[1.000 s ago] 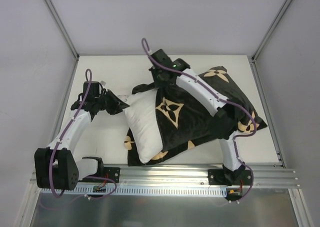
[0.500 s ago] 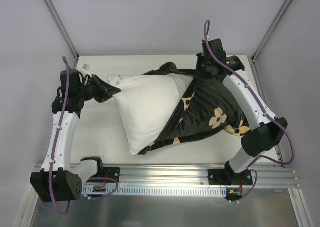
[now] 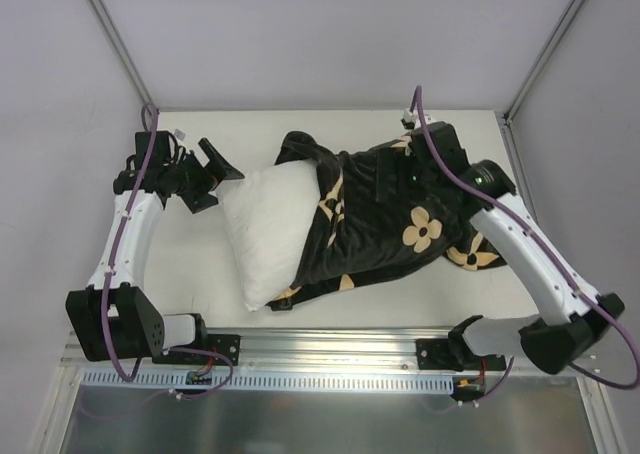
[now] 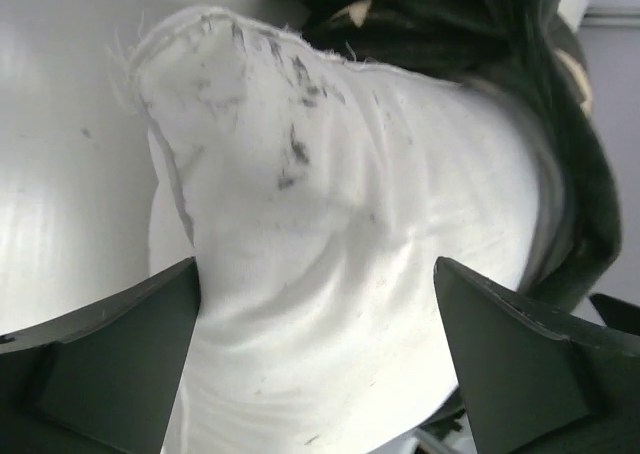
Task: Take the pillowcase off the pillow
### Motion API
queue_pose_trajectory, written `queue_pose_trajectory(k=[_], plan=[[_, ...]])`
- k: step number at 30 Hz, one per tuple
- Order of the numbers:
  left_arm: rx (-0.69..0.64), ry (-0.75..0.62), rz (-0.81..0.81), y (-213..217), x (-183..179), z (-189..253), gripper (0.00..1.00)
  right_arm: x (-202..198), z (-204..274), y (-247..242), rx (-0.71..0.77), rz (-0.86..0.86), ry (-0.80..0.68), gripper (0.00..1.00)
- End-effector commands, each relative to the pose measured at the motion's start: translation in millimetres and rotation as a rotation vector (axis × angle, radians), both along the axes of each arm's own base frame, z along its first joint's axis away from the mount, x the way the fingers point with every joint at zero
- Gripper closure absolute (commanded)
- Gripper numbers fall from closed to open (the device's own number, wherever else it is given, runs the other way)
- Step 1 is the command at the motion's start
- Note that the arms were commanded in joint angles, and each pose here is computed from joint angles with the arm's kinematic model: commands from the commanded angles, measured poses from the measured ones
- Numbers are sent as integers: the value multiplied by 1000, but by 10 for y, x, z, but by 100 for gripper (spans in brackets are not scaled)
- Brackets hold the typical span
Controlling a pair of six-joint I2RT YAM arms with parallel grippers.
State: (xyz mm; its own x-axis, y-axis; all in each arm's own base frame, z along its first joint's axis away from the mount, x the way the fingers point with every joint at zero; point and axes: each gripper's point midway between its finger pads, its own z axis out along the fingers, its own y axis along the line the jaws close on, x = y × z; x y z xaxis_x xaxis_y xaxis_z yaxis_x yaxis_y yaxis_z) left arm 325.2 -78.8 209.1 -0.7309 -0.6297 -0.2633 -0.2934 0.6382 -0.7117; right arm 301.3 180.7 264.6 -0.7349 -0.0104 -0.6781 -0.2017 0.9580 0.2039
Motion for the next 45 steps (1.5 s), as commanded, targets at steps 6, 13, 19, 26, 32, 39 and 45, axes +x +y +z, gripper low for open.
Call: queue_pose_trajectory(k=[6,13,19,26,32,39,45], plan=[[257,-88,-77,23,-773,30,1,-767,-11,299,21,80,-88,4],[227,-46,-164,-241,-1413,-295,1,-1101,-169,1024,-11,204,-79,4],[137,31,-326,-513,-1766,-559,1,-1256,-336,1518,-11,260,-35,4],[69,109,-404,-703,-1896,-771,1,-1161,-592,1680,-52,163,-17,1],[-81,86,-442,-957,-1848,-843,13,-1032,-807,1593,-77,99,-8,44],[-66,7,-352,-944,-1543,-538,100,-807,-848,1002,-117,-17,-29,99],[-175,-171,-296,-769,-1267,352,100,-641,-760,-267,-182,-238,-80,99]])
